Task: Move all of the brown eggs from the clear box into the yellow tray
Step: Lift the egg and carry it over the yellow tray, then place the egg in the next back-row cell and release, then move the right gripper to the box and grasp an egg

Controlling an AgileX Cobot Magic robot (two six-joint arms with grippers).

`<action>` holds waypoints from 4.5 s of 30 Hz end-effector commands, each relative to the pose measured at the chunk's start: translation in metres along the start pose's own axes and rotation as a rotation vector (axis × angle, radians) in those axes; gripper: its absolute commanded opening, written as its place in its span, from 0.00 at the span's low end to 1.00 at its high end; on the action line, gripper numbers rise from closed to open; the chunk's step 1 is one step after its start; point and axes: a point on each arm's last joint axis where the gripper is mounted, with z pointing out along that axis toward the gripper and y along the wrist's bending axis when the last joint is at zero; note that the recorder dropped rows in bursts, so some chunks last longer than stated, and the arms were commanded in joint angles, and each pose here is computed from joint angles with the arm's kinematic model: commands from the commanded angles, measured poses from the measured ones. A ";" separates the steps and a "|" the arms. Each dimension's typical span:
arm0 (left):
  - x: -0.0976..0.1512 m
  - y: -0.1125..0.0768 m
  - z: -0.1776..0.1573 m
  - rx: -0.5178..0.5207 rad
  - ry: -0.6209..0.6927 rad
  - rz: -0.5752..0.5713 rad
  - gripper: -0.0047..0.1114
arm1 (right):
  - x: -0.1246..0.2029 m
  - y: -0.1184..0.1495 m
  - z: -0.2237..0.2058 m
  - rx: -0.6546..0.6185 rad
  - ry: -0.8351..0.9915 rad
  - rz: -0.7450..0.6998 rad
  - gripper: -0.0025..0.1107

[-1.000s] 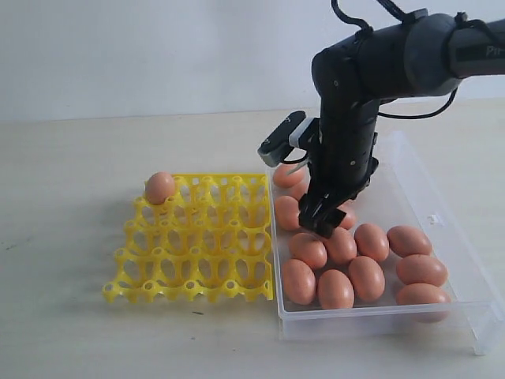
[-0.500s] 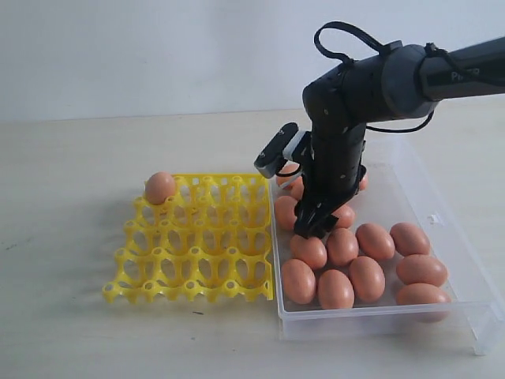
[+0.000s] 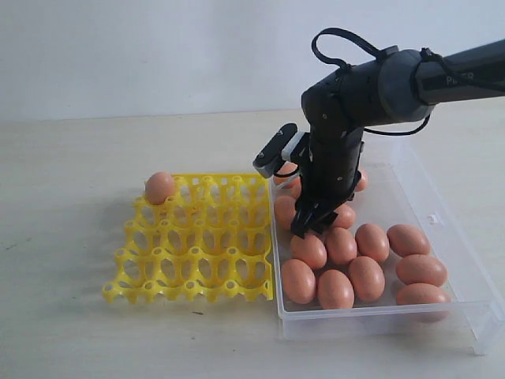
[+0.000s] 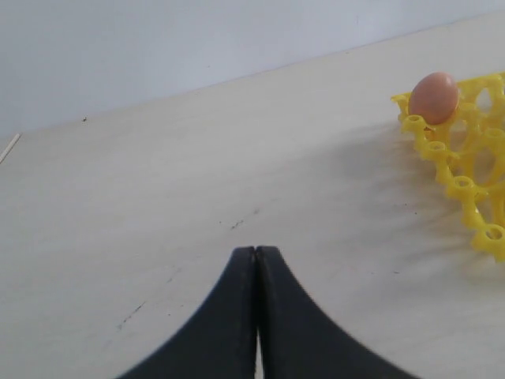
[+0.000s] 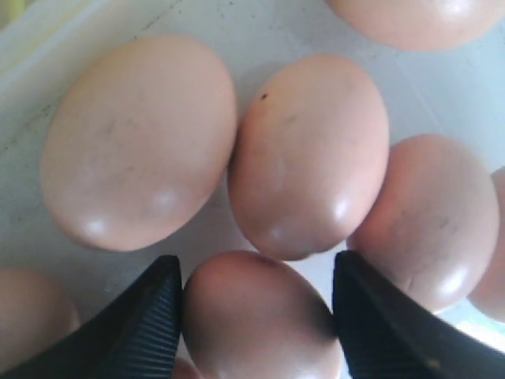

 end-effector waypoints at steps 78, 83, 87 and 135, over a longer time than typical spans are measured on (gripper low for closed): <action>-0.002 0.000 -0.001 -0.002 -0.016 -0.003 0.04 | -0.078 0.072 0.014 -0.362 -1.027 0.577 0.51; -0.002 0.000 -0.001 -0.002 -0.016 -0.003 0.04 | -0.076 0.064 -0.004 -0.297 -1.008 0.529 0.56; -0.002 0.000 -0.001 -0.002 -0.016 -0.003 0.04 | -0.055 0.044 -0.062 -0.099 -0.820 0.453 0.35; -0.002 0.000 -0.001 -0.002 -0.016 -0.003 0.04 | 0.064 -0.017 0.004 -0.004 0.268 0.274 0.36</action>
